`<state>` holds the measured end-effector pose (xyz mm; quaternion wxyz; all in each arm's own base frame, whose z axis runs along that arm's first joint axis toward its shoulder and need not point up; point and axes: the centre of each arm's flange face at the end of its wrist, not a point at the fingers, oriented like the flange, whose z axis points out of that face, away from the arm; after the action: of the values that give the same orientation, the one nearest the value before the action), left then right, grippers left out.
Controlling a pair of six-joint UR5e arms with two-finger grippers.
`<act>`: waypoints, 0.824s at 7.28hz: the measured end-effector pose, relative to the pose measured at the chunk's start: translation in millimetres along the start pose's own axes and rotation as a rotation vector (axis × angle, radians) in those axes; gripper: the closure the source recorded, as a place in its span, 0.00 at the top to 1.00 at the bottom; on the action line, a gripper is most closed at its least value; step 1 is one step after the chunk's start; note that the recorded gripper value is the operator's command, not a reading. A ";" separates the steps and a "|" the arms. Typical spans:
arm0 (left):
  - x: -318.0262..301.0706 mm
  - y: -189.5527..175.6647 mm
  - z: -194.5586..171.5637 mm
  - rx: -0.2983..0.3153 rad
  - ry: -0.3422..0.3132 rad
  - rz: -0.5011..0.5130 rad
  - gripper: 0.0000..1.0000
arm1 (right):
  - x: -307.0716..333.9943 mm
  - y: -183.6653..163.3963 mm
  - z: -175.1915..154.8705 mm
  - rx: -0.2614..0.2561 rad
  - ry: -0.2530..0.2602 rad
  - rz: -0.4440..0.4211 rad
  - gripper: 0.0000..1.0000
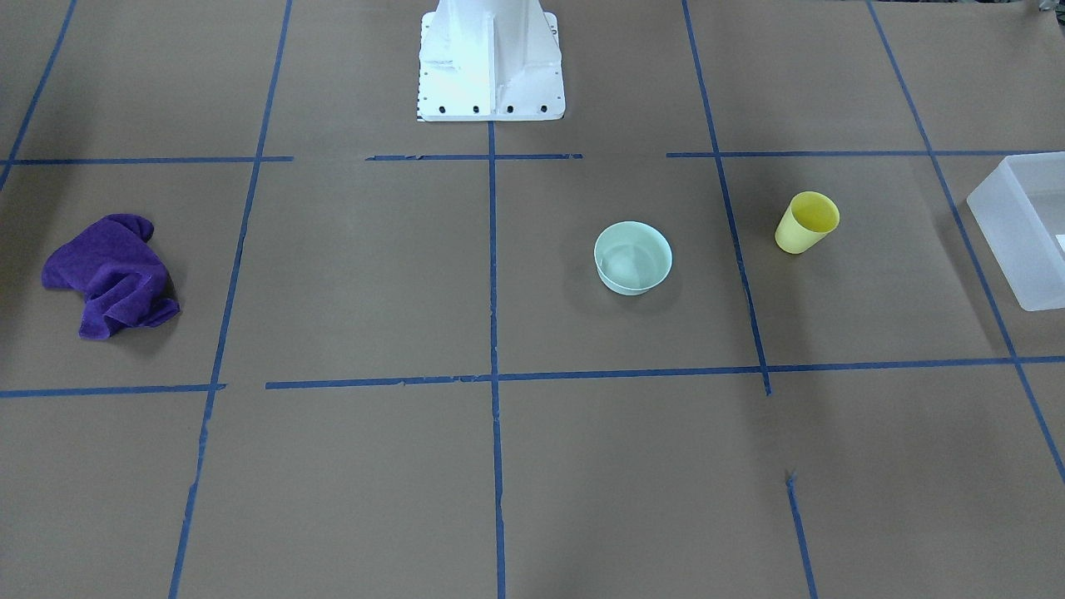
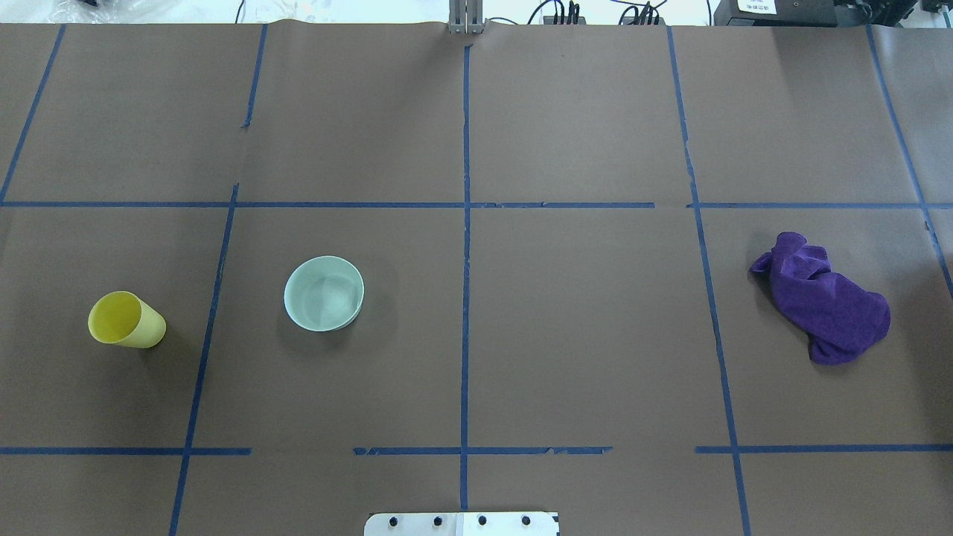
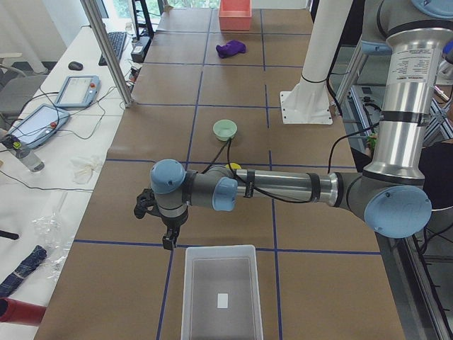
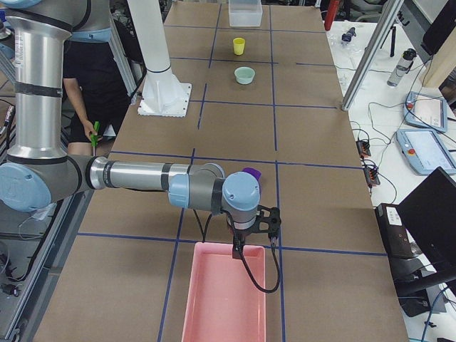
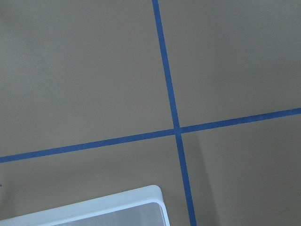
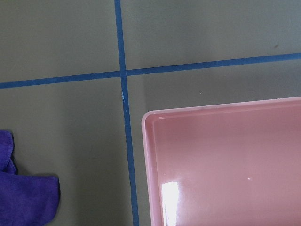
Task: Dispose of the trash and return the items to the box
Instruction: 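Move the left gripper toward the yellow cup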
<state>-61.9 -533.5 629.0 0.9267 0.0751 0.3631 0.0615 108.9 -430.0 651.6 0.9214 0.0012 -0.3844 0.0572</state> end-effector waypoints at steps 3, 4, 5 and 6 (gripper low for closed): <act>12.8 -9.4 -13.6 0.039 -0.003 0.037 1.00 | -1.1 -1.4 -0.7 0.002 -0.001 0.001 1.00; 34.2 -20.4 -31.3 0.083 -0.006 0.087 1.00 | -2.3 -1.9 -1.7 0.005 -0.002 -0.001 1.00; 64.4 -30.4 -51.3 0.132 -0.007 0.154 1.00 | -3.9 -2.4 -3.1 0.008 -0.004 -0.004 1.00; 90.1 -37.7 -64.7 0.175 0.002 0.213 1.00 | -5.9 -3.5 -4.8 0.012 -0.006 -0.007 1.00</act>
<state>-38.2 -549.2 515.4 0.9044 0.1937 0.3580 0.1276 108.5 -433.8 644.2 0.9204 0.0082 -0.3868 0.0563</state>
